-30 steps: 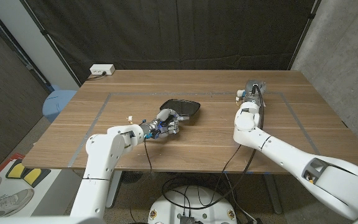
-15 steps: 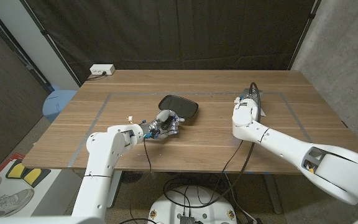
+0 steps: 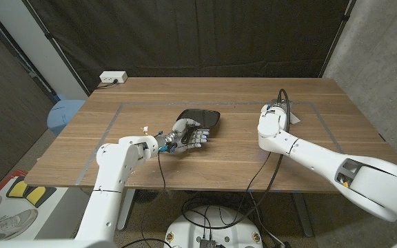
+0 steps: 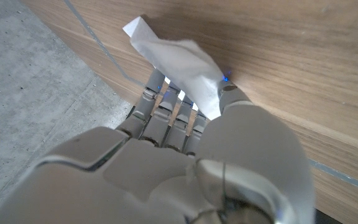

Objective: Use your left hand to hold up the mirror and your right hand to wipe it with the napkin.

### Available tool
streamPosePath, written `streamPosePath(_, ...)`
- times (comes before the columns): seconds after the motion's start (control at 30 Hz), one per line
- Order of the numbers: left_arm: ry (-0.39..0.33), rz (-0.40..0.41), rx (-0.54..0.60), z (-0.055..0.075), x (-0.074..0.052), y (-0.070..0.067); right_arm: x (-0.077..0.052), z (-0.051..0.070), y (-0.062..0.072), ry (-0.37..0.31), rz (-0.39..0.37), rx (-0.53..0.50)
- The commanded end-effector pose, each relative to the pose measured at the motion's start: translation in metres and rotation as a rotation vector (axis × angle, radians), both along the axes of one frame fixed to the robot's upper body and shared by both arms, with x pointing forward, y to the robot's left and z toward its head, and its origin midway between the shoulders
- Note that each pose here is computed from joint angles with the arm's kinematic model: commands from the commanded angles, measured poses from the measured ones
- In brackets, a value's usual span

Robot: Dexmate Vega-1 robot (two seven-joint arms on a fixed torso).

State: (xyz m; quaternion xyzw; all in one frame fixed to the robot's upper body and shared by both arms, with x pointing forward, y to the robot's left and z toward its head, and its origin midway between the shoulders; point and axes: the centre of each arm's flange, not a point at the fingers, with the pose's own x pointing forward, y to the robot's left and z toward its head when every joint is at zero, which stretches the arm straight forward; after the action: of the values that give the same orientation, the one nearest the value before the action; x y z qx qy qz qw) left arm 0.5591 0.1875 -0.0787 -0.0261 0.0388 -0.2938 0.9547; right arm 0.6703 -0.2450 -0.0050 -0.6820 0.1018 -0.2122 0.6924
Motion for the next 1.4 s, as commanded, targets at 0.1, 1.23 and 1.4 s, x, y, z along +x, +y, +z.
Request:
streamPosePath(0.1,-0.029,-0.09,0.074,0.006,0.004,0.003,-0.005,0.008,0.005,-0.026,0.027,0.018)
streamPosePath(1.23,-0.097,-0.024,0.19,0.01,-0.035,0.059,-0.042,0.012,0.044,-0.24,0.071,0.01)
streamPosePath(1.4,-0.108,0.003,0.178,0.009,-0.039,0.065,-0.045,0.02,0.047,-0.252,0.06,-0.009)
